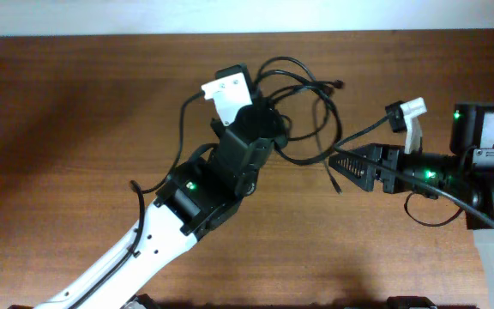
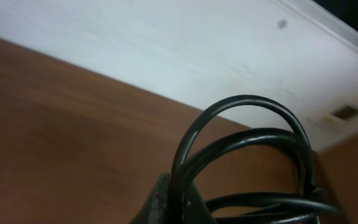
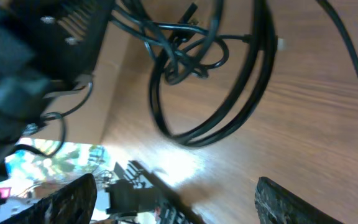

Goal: Untangle cables

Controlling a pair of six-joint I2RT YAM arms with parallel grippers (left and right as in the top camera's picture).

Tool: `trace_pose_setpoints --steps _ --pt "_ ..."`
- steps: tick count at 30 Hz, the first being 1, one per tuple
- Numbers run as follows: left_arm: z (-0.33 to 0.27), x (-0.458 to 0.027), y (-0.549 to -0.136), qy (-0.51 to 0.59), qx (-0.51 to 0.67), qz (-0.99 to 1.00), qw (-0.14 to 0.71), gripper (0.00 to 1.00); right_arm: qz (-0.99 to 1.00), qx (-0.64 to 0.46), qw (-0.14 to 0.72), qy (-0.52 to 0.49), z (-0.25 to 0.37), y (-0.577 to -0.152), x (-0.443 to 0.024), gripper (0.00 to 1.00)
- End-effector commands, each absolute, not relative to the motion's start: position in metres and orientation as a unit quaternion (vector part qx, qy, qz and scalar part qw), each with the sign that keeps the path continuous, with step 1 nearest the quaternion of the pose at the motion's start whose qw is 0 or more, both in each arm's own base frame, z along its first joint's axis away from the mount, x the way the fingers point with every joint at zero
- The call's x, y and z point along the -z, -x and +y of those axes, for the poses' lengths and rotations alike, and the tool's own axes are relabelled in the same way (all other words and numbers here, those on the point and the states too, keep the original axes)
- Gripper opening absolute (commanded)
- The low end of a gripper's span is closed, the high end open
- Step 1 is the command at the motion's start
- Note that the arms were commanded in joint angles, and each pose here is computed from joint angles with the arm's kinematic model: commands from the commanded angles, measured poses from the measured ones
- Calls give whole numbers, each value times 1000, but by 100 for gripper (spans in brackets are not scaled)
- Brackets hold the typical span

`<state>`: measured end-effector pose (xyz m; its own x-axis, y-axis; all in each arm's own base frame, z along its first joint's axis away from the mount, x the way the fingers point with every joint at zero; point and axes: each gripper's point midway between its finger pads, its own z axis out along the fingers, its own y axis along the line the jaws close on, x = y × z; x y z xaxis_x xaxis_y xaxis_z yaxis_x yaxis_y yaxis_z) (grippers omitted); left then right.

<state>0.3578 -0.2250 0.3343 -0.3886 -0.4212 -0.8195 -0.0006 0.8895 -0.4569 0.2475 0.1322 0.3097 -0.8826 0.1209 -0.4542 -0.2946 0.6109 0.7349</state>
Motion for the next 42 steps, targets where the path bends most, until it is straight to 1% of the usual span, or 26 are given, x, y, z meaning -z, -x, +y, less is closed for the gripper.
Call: trace_pose_setpoints --steps 1,7,10,12,14,16,19,20,21,25,29,32,35,36,39,40,42 --pt "-256 -331 -346 171 317 810 462 0 877 -410 245 47 125 -249 -305 80" --pt "-272 -332 -337 151 340 813 447 0 877 -411 244 45 125 -250 -305 80" --pt "-280 -334 -331 142 347 813 445 0 878 -411 244 45 125 -259 -301 80" --pt "-290 -336 -323 131 357 812 442 0 883 -411 224 36 125 -267 -290 79" --pt "-295 -336 -319 120 358 815 441 0 887 -408 215 30 124 -272 -284 73" --pt "-299 -336 -315 111 358 815 441 0 890 -404 211 27 123 -274 -280 48" --pt "-298 -336 -315 106 354 816 445 0 890 -404 210 26 123 -273 -280 29" --pt "-293 -336 -318 116 343 813 455 0 892 -404 202 23 123 -271 -278 19" --pt "-287 -337 -322 127 330 811 467 0 893 -405 193 19 123 -267 -277 13" --pt "-264 -334 -330 160 279 806 497 0 895 -406 182 46 125 -255 -273 4" --pt "-244 -335 -335 188 234 796 525 0 891 -408 176 92 128 -242 -271 4" --pt "-226 -338 -339 214 197 782 551 0 894 -406 161 97 128 -234 -268 4" --pt "-206 -340 -340 237 152 769 575 0 893 -402 150 135 128 -220 -264 4" --pt "-202 -341 -340 242 143 765 580 0 890 -399 148 162 128 -213 -262 4" --pt "-202 -342 -340 243 143 764 580 0 888 -378 136 223 123 -195 -254 4" --pt "-202 -342 -340 243 143 764 580 0 900 -353 126 222 116 -193 -247 4" --pt "-202 -342 -340 243 143 764 580 0 902 -349 125 222 115 -194 -246 4"
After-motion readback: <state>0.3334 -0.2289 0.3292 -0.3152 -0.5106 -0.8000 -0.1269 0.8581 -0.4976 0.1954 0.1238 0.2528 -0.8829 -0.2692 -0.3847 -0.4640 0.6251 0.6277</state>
